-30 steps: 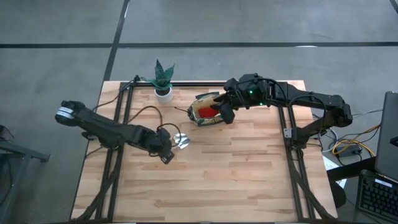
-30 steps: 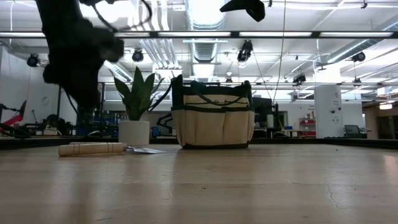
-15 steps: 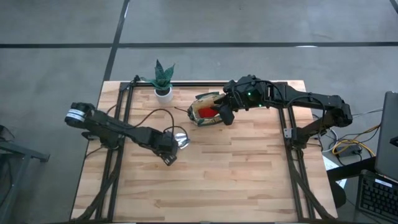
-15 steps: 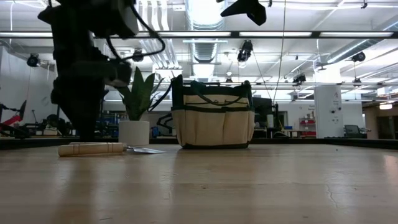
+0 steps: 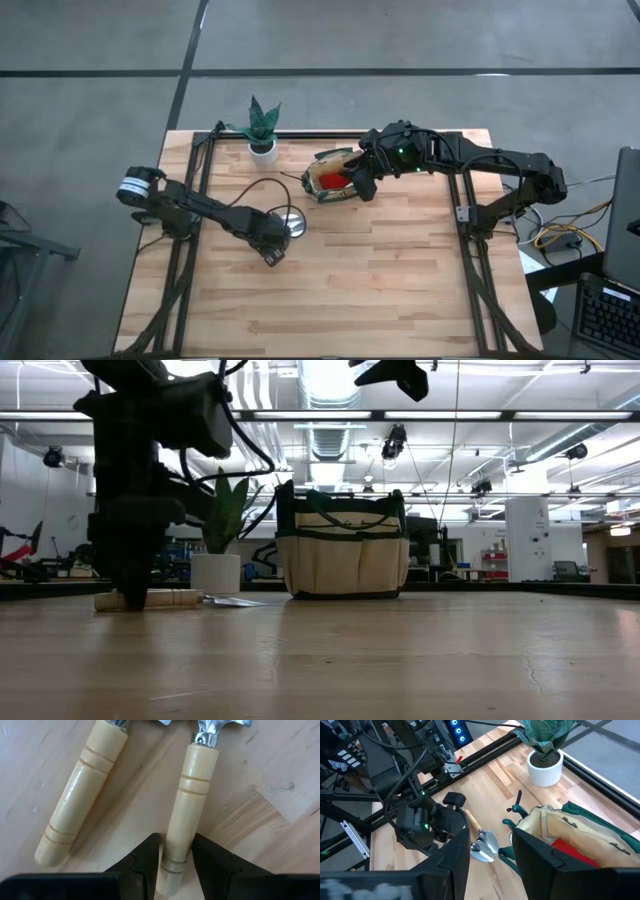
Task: Pick & Place Garden tools in Gardening bag
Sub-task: Put the brown trowel into the white bag
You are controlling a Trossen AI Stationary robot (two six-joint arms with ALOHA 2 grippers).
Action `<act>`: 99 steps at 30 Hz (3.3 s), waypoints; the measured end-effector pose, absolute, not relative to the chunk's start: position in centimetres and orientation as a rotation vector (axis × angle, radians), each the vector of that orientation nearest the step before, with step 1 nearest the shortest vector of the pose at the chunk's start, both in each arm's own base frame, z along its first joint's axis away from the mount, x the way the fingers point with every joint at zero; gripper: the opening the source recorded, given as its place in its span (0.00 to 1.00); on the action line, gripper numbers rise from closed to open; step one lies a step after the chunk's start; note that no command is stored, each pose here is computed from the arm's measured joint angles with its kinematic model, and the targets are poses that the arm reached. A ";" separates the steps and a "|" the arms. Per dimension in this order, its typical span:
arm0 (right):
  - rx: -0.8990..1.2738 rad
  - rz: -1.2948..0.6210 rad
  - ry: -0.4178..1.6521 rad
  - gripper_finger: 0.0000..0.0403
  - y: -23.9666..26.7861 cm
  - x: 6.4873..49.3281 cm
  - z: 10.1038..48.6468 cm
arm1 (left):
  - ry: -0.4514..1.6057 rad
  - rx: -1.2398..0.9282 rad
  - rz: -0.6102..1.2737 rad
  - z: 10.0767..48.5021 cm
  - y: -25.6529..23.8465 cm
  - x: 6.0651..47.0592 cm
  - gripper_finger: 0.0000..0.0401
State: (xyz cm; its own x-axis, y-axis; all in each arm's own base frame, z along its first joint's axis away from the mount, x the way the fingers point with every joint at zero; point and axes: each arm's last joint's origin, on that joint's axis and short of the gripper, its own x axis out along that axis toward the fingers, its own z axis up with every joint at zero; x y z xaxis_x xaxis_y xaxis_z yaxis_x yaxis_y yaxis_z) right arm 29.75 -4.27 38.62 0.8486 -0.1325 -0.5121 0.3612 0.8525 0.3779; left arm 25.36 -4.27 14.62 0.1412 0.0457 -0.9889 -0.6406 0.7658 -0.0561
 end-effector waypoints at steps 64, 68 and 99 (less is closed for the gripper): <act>0.365 0.300 0.004 0.37 0.7 32.5 43.3 | 0.091 -0.886 -0.534 34.8 -5.4 23.5 0.18; 0.378 0.300 0.011 0.34 0.7 32.6 43.2 | 0.095 -0.888 -0.532 34.7 -5.4 23.6 0.18; 0.325 0.401 -0.038 0.03 1.6 34.5 42.4 | 0.064 -0.897 -0.595 35.2 -5.5 23.5 0.20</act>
State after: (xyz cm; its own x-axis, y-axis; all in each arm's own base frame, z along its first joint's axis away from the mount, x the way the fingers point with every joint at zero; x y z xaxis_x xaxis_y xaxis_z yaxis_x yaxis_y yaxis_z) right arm 34.51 1.60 42.35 0.9205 0.3776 0.1000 -0.3897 0.8696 0.3032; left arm 23.46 -5.51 35.25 0.8379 -0.5119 0.1895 0.4598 0.4748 -0.7504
